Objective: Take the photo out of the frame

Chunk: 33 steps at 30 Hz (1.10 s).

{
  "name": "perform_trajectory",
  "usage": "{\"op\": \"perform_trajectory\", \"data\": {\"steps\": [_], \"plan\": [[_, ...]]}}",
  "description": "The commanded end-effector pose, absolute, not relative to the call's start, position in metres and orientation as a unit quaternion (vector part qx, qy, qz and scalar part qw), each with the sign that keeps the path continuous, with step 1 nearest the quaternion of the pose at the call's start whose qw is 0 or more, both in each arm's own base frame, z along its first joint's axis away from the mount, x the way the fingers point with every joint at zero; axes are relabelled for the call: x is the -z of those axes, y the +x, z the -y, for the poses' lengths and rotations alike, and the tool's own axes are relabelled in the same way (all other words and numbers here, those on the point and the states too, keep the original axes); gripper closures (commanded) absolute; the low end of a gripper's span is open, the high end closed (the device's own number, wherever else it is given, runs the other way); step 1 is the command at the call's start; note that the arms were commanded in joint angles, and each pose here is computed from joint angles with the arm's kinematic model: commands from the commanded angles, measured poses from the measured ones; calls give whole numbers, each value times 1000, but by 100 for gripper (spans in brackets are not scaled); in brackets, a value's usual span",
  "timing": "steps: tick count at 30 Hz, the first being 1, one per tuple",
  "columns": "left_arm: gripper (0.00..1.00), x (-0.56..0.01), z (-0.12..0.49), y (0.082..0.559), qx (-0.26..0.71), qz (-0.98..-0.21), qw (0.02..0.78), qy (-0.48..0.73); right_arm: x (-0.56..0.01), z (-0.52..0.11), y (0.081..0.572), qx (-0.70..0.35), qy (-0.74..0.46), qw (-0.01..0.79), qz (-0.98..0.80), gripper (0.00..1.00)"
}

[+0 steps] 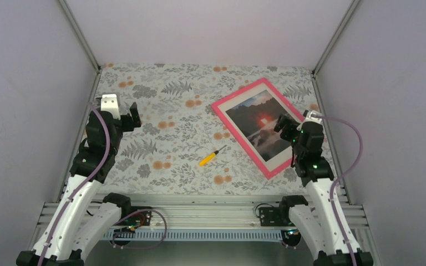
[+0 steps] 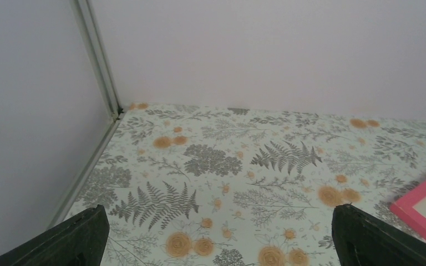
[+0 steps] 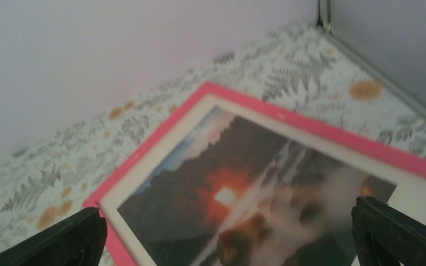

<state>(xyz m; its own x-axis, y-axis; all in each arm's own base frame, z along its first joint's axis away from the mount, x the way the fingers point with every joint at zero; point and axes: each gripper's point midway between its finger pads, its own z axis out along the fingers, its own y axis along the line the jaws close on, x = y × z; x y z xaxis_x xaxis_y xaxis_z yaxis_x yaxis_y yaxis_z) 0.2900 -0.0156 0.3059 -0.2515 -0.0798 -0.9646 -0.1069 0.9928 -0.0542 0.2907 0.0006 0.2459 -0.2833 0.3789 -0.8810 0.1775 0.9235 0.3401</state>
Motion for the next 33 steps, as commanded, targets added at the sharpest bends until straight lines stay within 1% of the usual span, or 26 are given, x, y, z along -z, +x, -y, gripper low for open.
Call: {"op": "perform_trajectory", "data": {"steps": [1,5,9,13,18,24,33], "plan": [[0,-319,24,288,10,-782,621,-39,-202,-7,297,-116,217,514,-822,0],[0,-320,25,287,14,-780,624,-35,-165,9,297,-83,277,467,-836,0],[0,-322,27,285,19,-778,627,-31,-135,35,290,-53,347,437,-828,0],[0,-323,28,284,22,-776,629,-28,-111,54,287,-50,386,425,-817,0],[0,-324,30,282,26,-775,631,-24,-95,85,284,-32,424,418,-803,0],[0,-325,35,280,33,-773,633,-16,-74,100,289,-46,433,397,-808,0],[0,-325,37,281,38,-774,632,-10,-59,106,314,-46,397,382,-833,0]]}}
